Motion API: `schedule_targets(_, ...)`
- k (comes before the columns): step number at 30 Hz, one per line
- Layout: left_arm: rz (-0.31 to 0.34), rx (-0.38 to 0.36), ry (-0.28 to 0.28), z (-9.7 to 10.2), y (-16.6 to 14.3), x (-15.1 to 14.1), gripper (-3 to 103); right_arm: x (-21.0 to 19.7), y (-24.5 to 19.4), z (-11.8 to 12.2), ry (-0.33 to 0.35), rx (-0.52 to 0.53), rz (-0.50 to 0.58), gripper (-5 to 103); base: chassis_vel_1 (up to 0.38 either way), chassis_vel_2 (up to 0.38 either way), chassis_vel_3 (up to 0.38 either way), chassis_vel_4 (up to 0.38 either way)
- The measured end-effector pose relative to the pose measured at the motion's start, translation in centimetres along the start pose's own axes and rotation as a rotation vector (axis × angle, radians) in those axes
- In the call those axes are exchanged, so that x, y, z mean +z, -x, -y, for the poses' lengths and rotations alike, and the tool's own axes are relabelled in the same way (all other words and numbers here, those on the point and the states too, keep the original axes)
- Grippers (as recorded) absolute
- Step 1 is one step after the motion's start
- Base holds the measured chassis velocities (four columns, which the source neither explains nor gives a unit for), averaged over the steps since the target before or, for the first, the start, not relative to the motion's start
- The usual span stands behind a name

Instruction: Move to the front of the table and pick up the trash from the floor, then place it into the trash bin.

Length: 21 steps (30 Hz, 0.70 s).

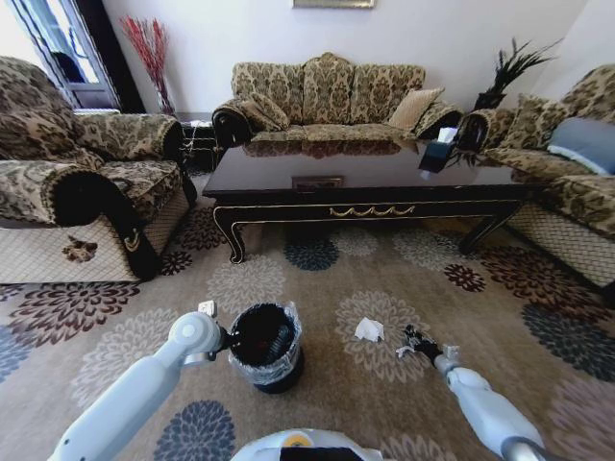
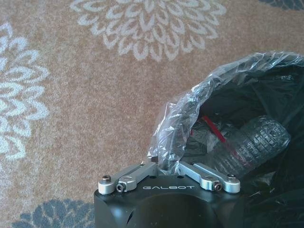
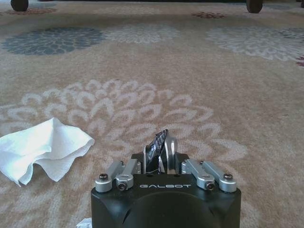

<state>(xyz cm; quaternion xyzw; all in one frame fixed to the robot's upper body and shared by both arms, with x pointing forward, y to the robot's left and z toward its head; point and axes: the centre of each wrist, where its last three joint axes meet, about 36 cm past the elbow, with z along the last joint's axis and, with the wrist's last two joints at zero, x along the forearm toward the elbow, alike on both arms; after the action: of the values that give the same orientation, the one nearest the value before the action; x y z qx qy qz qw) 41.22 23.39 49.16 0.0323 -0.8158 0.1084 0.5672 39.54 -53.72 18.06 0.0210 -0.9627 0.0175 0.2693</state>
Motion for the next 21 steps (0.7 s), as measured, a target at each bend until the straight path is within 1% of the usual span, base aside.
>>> schedule_targets(3,0.0,0.001,0.001,0.0,0.0,0.0,0,-0.4,-0.2,0.0,0.001,-0.003,0.012,31,0.0,0.0,0.0,0.0)
schedule_targets(6,-0.001,0.003,0.0,0.1,0.0,0.1,0,-2.2,-0.7,-0.5,0.006,-0.027,0.065,31,0.0,0.0,0.0,0.0)
schedule_targets(8,-0.003,0.004,0.0,0.2,0.0,0.1,0,-2.6,-0.8,-0.6,0.006,-0.033,0.074,31,0.0,0.0,0.0,0.0)
schedule_targets(9,-0.006,0.006,0.001,0.4,0.1,0.2,0,-3.4,-1.0,-0.8,0.005,-0.047,0.094,31,0.0,0.0,0.0,0.0)
schedule_targets(10,-0.013,0.013,0.007,0.9,0.3,0.4,0,-4.8,-1.6,-1.3,0.006,-0.078,0.137,31,0.0,0.0,0.0,0.0)
schedule_targets(11,-0.013,0.013,0.007,0.9,0.3,0.4,0,-4.8,-1.6,-1.3,0.006,-0.078,0.137,31,0.0,0.0,0.0,0.0)
schedule_targets(12,-0.016,0.019,0.012,1.3,0.4,0.5,0,-5.8,-2.1,-1.7,0.013,-0.097,0.165,31,0.0,0.0,0.0,0.0)
schedule_targets(14,-0.013,0.028,0.021,1.9,0.5,0.5,0,-8.4,-3.3,-3.1,0.03,-0.151,0.24,31,0.0,0.0,0.0,0.0)
schedule_targets(15,-0.013,0.028,0.021,1.9,0.5,0.5,0,-8.4,-3.3,-3.1,0.03,-0.151,0.24,31,0.0,0.0,0.0,0.0)
schedule_targets(17,-0.004,0.038,0.031,2.5,0.3,0.3,0,-10.6,-4.6,-4.8,0.04,-0.206,0.303,31,0.0,0.0,0.0,0.0)
schedule_targets(18,-0.004,0.038,0.031,2.5,0.3,0.3,0,-10.6,-4.6,-4.8,0.04,-0.206,0.303,31,0.0,0.0,0.0,0.0)
schedule_targets(19,-0.001,0.042,0.035,2.7,0.2,0.2,0,-11.3,-5.2,-5.5,0.044,-0.224,0.323,31,0.0,0.0,0.0,0.0)
schedule_targets(20,0.004,0.049,0.044,3.2,0.3,-0.2,0,-12.4,-6.5,-6.8,0.049,-0.261,0.354,31,0.0,0.0,0.0,0.0)
schedule_targets(21,0.005,0.051,0.047,3.5,0.3,-0.3,0,-12.8,-7.2,-7.3,0.052,-0.275,0.367,31,0.0,0.0,0.0,0.0)
